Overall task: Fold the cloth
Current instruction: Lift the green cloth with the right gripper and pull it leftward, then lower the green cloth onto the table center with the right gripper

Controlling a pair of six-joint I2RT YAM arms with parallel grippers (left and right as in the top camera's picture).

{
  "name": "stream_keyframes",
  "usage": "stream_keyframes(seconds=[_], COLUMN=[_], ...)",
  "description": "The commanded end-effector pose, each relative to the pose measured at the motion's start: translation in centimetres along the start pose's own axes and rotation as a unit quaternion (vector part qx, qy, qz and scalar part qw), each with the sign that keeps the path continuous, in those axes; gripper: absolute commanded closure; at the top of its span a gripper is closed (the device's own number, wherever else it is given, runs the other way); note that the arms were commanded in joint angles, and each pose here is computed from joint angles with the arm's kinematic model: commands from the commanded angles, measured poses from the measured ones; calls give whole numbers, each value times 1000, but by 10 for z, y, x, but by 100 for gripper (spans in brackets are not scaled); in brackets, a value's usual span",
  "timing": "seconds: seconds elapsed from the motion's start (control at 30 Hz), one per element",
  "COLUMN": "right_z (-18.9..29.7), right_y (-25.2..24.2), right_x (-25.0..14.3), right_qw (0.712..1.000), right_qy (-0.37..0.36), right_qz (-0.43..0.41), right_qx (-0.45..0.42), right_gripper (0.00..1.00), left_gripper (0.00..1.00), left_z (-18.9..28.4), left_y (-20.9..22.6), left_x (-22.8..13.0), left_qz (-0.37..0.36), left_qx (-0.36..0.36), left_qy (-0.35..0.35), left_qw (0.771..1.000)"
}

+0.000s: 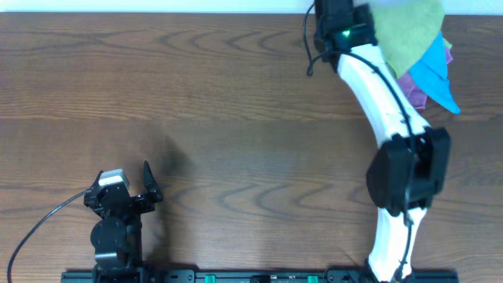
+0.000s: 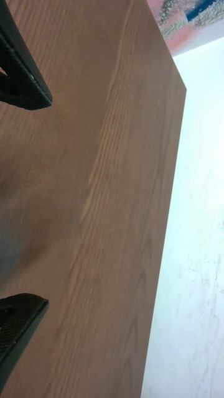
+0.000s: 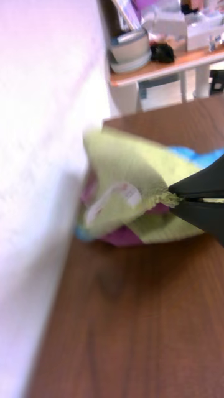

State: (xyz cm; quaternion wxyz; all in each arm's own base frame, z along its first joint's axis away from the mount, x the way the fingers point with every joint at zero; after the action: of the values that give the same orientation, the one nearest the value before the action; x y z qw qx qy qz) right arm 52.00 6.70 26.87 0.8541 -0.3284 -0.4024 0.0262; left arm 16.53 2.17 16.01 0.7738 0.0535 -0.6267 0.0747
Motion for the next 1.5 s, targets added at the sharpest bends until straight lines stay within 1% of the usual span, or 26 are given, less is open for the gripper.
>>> stream_keyframes(seconds=[0.0,0.13,0.23,0.3,0.37,0.47,0.53,0.73,1.0,1.13,1.3,1.47], right_z=[66,115,155,178,206,236,248,267,291,314,338,354], right_y=[-60,-88,-96,-92,-78,-55,-43,-25,-17,-40,-93,-133], right_x=[44,56,54,49,42,32,26,14,-9,-11,-19,-37], right_qw=[996,992,987,982,973,963,960,948,941,941,936,931], right_qy=[-70,-108,-125,-129,-132,-131,-126,-107,-79,-107,-145,-155], right_qz=[-46,-59,-55,-44,-13,20,39,50,89,73,34,0], right_qx=[-13,37,89,128,190,233,249,297,316,311,319,329], right_gripper=[99,99,99,99,98,99,99,99,99,99,99,99], left_gripper=[5,4,5,4,5,4,4,4,5,5,5,5], left_z=[-3,-3,-3,-3,-3,-3,-3,-3,-3,-3,-3,-3], left_y=[1,1,1,1,1,1,1,1,1,1,1,1], left_x=[-12,-12,-12,-12,-12,-12,-12,-12,-12,-12,-12,-12], left_qz=[-2,-2,-2,-2,-2,-2,-2,-2,-2,-2,-2,-2], left_qx=[4,4,4,4,4,4,4,4,4,4,4,4], left_qy=[15,15,15,15,15,15,15,15,15,15,15,15], left_qw=[1000,1000,1000,1000,1000,1000,1000,1000,1000,1000,1000,1000])
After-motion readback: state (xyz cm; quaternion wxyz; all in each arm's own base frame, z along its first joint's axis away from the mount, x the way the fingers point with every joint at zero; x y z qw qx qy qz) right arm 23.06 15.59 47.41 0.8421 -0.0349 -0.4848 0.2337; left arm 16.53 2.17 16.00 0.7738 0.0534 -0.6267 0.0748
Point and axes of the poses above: each gripper's point midway between its finger pads, its own z axis back along the fingers, its own y axis along the line the jaws close on, x = y × z, the point moved 7 cm from there along z, back along the fingers, and after that the axes turned 3 degrees about -z, right-handed, at the moved point
